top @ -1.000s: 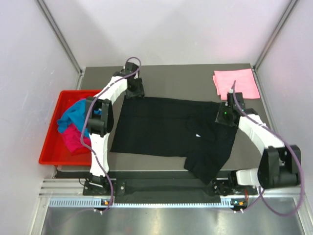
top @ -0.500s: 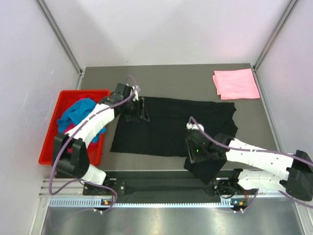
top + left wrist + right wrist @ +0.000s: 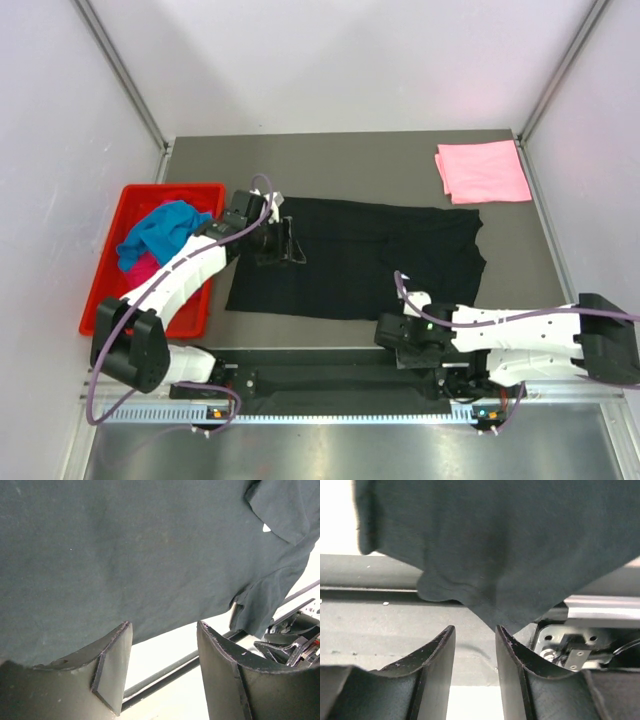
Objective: Fold and stack the t-shirts
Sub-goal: Fold the tshirt
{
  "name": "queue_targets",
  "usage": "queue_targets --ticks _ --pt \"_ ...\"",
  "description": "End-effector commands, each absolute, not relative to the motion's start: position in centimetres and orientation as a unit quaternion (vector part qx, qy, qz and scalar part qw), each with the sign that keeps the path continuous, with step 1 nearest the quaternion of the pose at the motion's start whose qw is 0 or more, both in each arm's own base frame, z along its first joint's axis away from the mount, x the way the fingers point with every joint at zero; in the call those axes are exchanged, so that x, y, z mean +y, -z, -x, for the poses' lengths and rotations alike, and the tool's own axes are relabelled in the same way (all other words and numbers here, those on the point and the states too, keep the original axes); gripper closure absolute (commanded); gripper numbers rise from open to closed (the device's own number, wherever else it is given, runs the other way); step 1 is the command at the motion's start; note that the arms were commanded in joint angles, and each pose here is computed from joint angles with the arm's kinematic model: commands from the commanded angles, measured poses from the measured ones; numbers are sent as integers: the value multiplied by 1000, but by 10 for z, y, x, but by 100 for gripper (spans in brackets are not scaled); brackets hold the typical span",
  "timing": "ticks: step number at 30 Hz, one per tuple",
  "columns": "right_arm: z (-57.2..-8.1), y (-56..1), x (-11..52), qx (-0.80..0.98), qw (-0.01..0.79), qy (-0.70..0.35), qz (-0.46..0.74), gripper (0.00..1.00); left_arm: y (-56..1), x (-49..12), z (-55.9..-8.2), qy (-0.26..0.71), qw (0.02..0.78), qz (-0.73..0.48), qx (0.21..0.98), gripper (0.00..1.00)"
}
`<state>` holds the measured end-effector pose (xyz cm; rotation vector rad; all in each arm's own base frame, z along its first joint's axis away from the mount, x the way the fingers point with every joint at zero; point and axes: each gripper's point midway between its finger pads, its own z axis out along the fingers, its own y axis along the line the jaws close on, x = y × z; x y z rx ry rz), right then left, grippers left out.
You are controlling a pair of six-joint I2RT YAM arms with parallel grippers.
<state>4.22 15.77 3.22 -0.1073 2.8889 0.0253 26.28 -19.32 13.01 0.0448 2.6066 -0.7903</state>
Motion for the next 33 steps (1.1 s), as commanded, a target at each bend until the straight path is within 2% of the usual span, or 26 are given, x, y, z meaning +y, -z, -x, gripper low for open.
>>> queue_targets --ticks 1,6,16,19,22,23,25,30,33 --pt "-38 -30 147 991 132 7 -32 61 -141 -192 -273 290 244 -12 925 41" --pt "-32 -19 143 991 124 -17 -54 61 -141 -181 -278 274 257 -1 927 41" --pt "-28 -8 137 992 111 11 -51 64 -141 -175 -284 270 263 14 926 41" --pt "-26 -5 136 993 108 5 -55 68 -142 -169 -286 256 270 18 928 41" --pt "-27 -7 137 992 111 -4 -56 80 -144 -161 -289 240 280 29 929 41" --pt "-27 -9 139 992 113 -9 -56 90 -145 -159 -289 237 283 35 929 41" --pt "-30 -15 141 991 119 -11 -54 98 -146 -149 -292 215 289 62 931 39" --pt "-46 -44 137 985 162 2 -58 100 -160 -124 -299 179 316 135 922 36" --pt "-67 -71 138 979 198 -2 -55 100 -159 -97 -300 125 330 183 918 36"
